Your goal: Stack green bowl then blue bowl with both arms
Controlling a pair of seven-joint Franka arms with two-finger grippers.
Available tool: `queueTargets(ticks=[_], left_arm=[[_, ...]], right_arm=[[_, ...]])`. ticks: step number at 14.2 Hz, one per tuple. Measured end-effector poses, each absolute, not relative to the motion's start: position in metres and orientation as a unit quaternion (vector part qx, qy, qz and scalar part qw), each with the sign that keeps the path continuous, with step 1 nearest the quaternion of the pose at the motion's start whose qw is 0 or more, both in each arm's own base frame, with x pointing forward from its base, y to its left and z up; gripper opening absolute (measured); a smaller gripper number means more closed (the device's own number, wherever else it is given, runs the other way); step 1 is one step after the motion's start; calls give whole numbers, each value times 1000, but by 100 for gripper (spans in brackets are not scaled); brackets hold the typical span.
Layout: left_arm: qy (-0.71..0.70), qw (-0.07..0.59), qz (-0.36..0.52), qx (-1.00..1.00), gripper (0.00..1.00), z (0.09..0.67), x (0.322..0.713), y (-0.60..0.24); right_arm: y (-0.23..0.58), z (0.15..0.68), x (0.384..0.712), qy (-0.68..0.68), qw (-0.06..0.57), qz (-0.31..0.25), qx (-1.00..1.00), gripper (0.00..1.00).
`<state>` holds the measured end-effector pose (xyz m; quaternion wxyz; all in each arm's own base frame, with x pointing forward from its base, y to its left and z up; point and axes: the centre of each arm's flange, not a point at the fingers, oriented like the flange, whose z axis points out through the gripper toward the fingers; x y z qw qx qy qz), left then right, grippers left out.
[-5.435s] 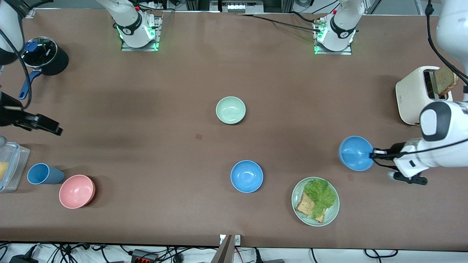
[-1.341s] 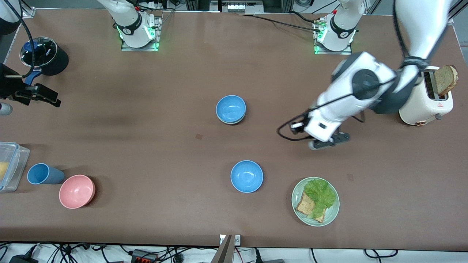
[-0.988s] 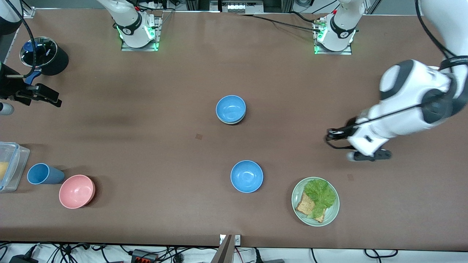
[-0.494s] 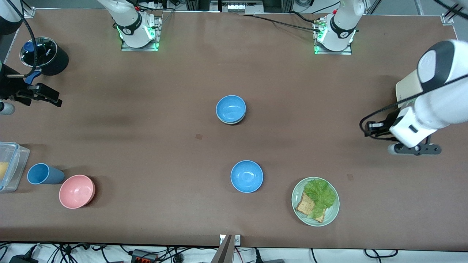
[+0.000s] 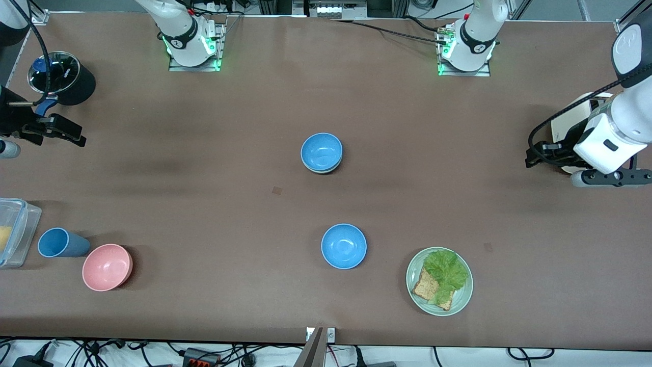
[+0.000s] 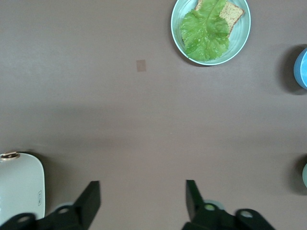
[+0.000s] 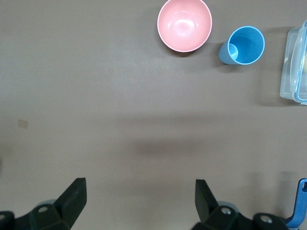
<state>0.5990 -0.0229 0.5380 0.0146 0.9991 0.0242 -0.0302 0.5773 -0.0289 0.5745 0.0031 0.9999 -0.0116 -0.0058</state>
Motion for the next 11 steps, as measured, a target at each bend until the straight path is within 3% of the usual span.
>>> queueTargets(ticks=[2, 11], left_arm=[[30, 12, -46, 998, 100, 538, 594, -15], [28, 12, -48, 998, 100, 547, 594, -16]], right_arm=[[-28, 575, 577, -11, 3, -5, 1000, 100], [-27, 574, 564, -11, 4, -8, 1000, 100]])
